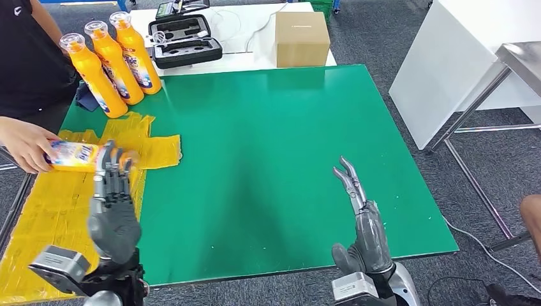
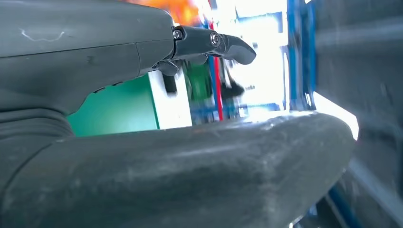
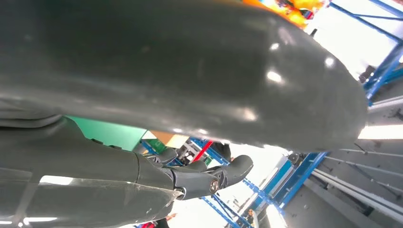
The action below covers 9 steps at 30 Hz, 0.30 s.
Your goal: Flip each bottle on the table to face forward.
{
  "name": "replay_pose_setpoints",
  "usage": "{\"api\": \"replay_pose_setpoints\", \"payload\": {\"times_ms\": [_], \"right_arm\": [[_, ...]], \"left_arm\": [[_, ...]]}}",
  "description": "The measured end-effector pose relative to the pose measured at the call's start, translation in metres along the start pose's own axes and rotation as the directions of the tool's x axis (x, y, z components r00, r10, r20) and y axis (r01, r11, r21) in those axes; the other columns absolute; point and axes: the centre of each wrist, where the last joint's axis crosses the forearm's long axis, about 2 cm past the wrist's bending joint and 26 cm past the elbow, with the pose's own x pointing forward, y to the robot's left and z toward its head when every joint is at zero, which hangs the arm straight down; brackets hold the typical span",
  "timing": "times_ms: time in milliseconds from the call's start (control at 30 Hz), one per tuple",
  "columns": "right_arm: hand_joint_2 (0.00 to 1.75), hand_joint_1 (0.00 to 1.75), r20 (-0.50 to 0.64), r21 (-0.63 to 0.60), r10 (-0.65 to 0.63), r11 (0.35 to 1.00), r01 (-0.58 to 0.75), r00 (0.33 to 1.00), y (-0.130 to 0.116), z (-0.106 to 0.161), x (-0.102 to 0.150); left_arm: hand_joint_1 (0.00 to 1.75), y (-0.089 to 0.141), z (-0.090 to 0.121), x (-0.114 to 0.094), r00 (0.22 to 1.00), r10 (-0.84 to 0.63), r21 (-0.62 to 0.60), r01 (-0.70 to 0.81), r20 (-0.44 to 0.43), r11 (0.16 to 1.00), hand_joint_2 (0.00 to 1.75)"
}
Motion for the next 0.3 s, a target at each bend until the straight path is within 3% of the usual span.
{"api": "replay_pose_setpoints", "payload": {"times_ms": [300], "right_arm": [[0.0, 0.0, 0.034, -0.008, 0.077, 0.997, -0.077, 0.996, 0.002, -0.005, 0.004]], "left_arm": [[0.0, -0.017, 0.005, 0.007, 0.998, -0.041, -0.135, 0.046, 0.041, 0.99, 0.0]]}}
